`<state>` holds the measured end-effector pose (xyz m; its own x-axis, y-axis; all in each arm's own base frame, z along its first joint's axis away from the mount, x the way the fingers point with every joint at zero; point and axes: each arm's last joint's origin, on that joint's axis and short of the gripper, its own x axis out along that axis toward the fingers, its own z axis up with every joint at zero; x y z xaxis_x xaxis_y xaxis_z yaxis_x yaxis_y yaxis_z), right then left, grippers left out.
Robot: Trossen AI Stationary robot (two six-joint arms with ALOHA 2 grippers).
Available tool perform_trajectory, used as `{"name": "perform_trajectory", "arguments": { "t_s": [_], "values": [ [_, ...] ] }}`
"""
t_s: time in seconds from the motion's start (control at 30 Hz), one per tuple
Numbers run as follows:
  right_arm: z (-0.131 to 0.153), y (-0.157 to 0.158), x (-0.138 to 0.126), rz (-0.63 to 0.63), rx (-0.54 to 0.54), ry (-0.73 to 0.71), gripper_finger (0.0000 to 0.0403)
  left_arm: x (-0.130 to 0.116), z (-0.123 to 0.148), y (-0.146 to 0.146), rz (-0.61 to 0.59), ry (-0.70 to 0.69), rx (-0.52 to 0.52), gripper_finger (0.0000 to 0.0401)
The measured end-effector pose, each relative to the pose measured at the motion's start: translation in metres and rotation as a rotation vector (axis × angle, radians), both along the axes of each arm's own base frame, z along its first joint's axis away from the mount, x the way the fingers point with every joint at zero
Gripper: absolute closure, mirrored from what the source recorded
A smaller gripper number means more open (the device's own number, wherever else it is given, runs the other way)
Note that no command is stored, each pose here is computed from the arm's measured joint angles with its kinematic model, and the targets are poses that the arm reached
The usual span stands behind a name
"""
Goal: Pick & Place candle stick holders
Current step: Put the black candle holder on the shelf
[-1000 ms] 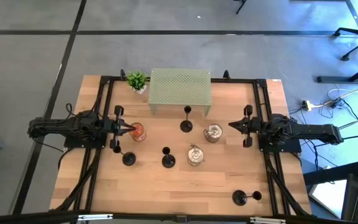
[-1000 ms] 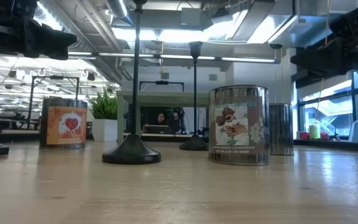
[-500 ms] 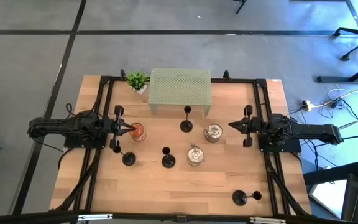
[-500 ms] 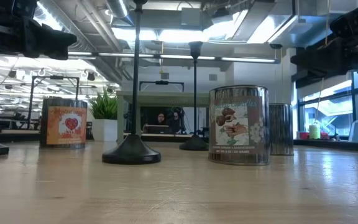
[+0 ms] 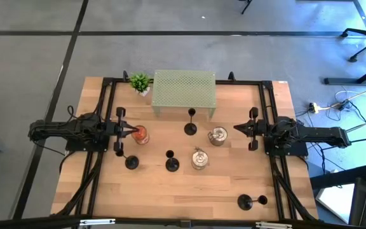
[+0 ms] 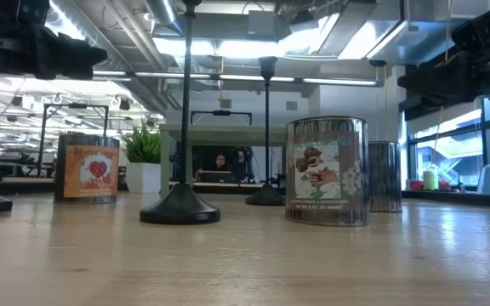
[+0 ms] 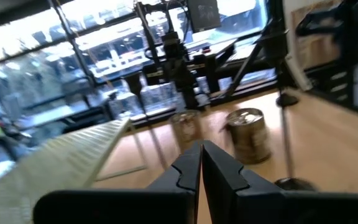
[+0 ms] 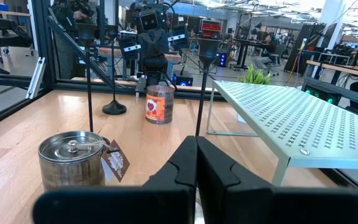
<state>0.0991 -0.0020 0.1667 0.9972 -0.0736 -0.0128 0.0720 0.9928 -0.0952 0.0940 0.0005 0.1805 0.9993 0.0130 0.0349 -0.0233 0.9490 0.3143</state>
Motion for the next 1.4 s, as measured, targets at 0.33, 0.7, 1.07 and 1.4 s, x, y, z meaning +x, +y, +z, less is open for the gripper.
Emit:
{"name": "perform_trajectory", "arguments": {
  "t_s": [0.33, 0.7, 1.07, 1.4],
  "values": [
    [0.0, 0.0, 0.0, 0.0, 0.0, 0.0, 0.0397, 0.0, 0.0, 0.001, 0.025, 0.0, 0.016, 0.0389],
    [0.0, 0.0, 0.0, 0.0, 0.0, 0.0, 0.0397, 0.0, 0.005, 0.0, 0.008, -0.052, 0.013, 0.0388],
    [0.0, 0.0, 0.0, 0.0, 0.0, 0.0, 0.0397, -0.001, 0.012, 0.0, -0.026, -0.129, -0.223, 0.0392],
    [0.0, 0.0, 0.0, 0.0, 0.0, 0.0, 0.0397, -0.002, 0.016, 0.002, 0.043, -0.176, -0.193, 0.0391]
  ]
}}
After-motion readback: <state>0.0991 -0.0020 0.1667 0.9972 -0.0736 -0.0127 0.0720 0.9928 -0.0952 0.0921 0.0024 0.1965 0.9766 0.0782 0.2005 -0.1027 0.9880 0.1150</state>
